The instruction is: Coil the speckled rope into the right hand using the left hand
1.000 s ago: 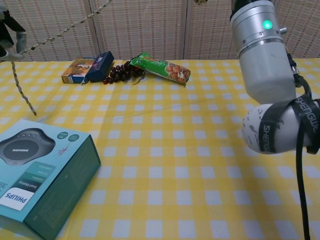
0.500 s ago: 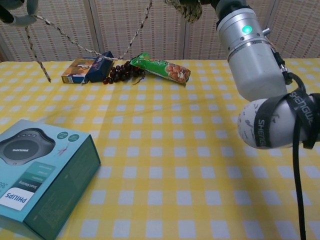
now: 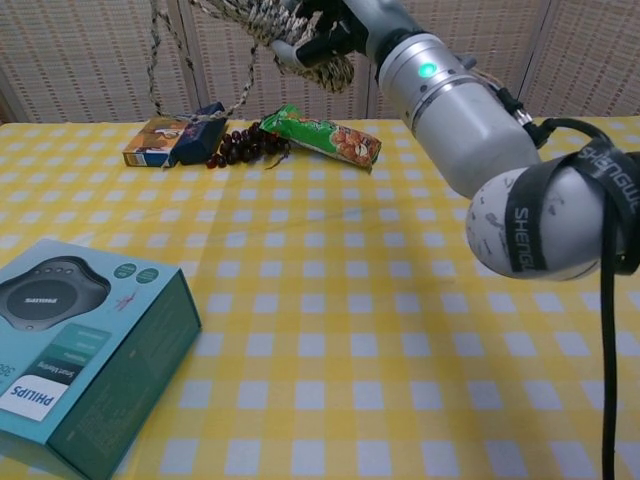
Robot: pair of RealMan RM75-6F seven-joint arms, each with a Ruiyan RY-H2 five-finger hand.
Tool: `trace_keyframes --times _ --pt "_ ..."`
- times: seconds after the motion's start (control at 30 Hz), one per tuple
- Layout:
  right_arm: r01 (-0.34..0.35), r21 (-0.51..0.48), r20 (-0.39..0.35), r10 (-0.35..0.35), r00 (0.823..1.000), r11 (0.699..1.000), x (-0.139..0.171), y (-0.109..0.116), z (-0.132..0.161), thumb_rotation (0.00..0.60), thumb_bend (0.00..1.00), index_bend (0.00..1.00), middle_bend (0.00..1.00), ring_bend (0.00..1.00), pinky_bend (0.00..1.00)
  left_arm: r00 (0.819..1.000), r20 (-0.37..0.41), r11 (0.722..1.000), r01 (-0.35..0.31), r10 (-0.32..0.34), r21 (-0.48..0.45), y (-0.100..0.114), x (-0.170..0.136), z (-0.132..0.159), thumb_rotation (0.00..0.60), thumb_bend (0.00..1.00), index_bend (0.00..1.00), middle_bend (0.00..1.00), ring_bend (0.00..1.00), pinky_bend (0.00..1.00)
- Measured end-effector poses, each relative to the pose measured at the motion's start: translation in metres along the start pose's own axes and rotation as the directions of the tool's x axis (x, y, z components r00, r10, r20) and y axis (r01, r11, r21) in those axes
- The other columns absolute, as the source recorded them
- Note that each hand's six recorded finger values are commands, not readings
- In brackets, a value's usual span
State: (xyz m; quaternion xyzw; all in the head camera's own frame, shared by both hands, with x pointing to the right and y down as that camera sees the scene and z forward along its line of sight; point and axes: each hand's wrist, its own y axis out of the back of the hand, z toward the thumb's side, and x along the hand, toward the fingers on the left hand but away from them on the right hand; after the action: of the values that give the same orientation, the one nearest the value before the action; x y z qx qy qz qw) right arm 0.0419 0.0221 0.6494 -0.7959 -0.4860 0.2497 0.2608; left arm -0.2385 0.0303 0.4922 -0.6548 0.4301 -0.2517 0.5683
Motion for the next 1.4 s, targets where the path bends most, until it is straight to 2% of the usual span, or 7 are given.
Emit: trace_keyframes --times 0.13,0.37,0.5,0.67,0.87,1.17,1.4 --pt "-0.046 0.015 0.007 0.046 0.999 0.999 -0.001 -0.013 0.005 0.6 0.52 0.86 0.69 0.57 0.6 1.0 -0.002 0.998 -0.024 0.024 -0.05 0.0 0.011 0.008 0.6 0.4 0.74 0.88 0.78 0.94" --pt "-0.11 0.003 -0.004 0.11 0.994 0.994 0.004 -0.033 0.015 0.6 0.52 0.86 0.69 0.57 0.6 1.0 -0.019 0.991 -0.02 0.017 -0.13 -0.005 0.027 0.021 0.6 0.4 0.73 0.87 0.78 0.94" --pt "-0.132 -0.011 -0.019 0.132 0.991 0.991 0.006 -0.041 0.02 0.6 0.52 0.86 0.69 0.57 0.6 0.999 -0.035 0.988 -0.003 -0.002 -0.152 -0.01 0.035 0.028 0.6 0.4 0.72 0.87 0.77 0.94" --pt "-0.167 -0.046 -0.035 0.166 0.986 0.985 0.01 -0.05 0.026 0.6 0.51 0.86 0.69 0.57 0.6 0.998 -0.052 0.99 0.028 -0.035 -0.138 -0.019 0.044 0.034 0.6 0.4 0.72 0.87 0.77 0.94" --pt "-0.216 -0.096 -0.043 0.213 0.976 0.972 0.012 -0.053 0.024 0.6 0.51 0.86 0.69 0.57 0.6 0.993 -0.101 0.983 0.05 -0.069 -0.178 -0.027 0.053 0.03 0.6 0.4 0.72 0.86 0.77 0.94" --pt "-0.251 -0.145 -0.125 0.235 0.964 0.957 0.017 -0.054 0.031 0.6 0.51 0.86 0.69 0.57 0.6 0.973 -0.183 0.955 0.084 -0.14 -0.285 -0.043 0.059 0.021 0.6 0.4 0.71 0.86 0.77 0.94" --pt "-0.242 -0.193 -0.18 0.208 0.961 0.951 0.021 -0.052 0.034 0.6 0.5 0.87 0.69 0.57 0.6 0.94 -0.266 0.922 0.103 -0.213 -0.373 -0.056 0.059 0.011 0.6 0.4 0.7 0.86 0.77 0.94"
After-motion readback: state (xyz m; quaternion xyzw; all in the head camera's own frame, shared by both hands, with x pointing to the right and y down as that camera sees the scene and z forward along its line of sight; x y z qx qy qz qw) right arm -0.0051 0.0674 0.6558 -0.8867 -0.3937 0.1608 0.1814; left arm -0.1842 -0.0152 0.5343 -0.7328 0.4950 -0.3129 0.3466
